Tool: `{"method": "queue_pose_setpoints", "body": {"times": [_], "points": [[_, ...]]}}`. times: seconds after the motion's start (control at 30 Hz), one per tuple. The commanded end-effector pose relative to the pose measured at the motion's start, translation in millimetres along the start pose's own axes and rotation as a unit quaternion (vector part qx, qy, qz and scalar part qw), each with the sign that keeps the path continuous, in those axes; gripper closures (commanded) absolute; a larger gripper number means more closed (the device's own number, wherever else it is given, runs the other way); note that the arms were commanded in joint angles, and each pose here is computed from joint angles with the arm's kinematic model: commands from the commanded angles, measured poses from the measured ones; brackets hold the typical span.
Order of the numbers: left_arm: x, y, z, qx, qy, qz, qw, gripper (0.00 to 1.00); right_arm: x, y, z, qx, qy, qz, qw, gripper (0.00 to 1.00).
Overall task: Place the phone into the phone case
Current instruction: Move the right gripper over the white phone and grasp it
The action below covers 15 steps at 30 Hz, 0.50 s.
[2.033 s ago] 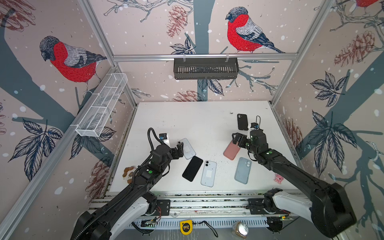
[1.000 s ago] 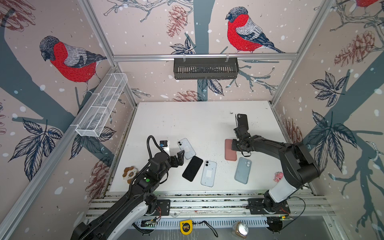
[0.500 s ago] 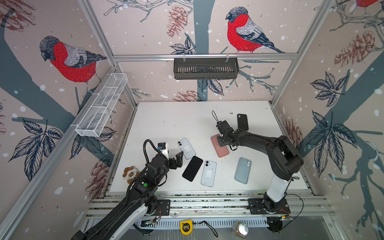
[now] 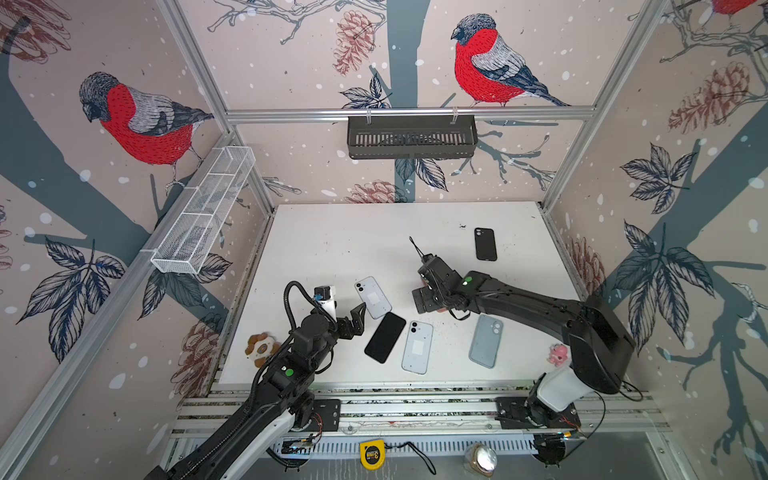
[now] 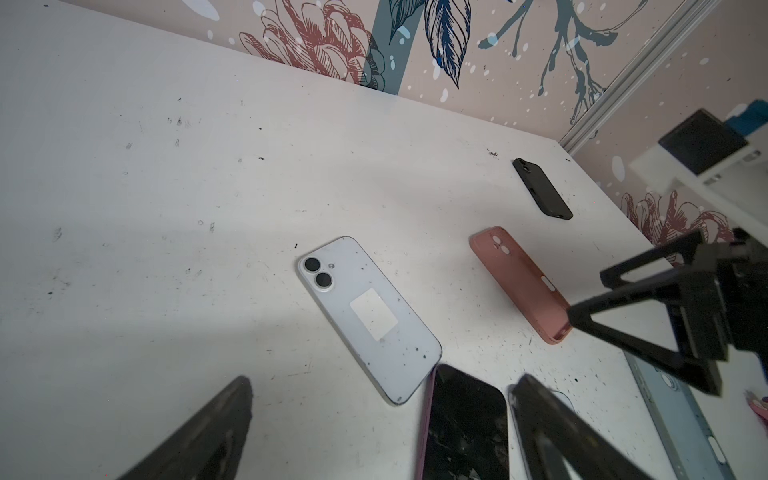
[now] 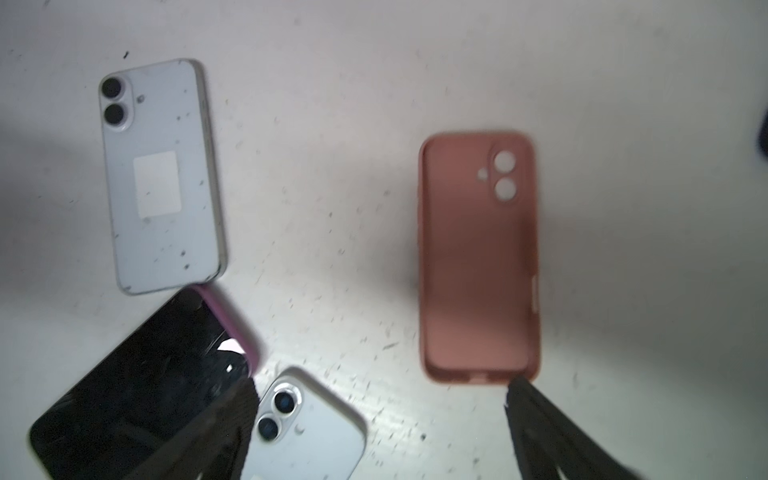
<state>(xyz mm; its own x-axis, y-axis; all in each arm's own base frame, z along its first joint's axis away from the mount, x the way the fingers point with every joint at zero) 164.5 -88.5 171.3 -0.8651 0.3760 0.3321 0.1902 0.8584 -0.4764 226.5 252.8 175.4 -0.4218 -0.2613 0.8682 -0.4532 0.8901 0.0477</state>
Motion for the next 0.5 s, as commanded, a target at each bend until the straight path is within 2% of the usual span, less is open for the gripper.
{"method": "queue_pose_setpoints", "body": {"times": [0.0,0.13,0.33,0.47], "points": [[0.6,0.1,-1.4,0.004,-0.01,-0.001,1.0,0.02,5.6,14.0,29.9,-0.148,0.065,-0.03,0.986,0.04],[2.5,0.2,-1.7,0.006,-0.015,0.002,1.0,0.02,1.2,35.1,51.3,-0.194,0.121,-0.013,0.973,0.0],[5.2,0.6,-2.0,0.007,-0.02,0.005,1.0,0.02,-22.9,60.8,69.5,-0.19,0.188,0.043,0.963,0.0],[6.5,0.4,-2.1,0.007,-0.022,0.008,1.0,0.02,-34.1,67.8,75.0,-0.19,0.2,0.049,0.96,0.0]]}}
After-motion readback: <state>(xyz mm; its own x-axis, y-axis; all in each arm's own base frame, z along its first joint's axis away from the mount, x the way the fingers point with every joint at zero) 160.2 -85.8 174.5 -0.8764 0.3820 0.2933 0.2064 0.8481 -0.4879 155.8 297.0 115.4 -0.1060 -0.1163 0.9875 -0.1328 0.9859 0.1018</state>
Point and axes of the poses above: each gripper's point midway between its finger pads, its own x axis back along the fingers, its own y axis along the line the jaws close on, z = x × y, the point moved 9 cm from there along x, back along the fingers, and after that the axes turned 8 degrees about x, right-handed, at the moved point
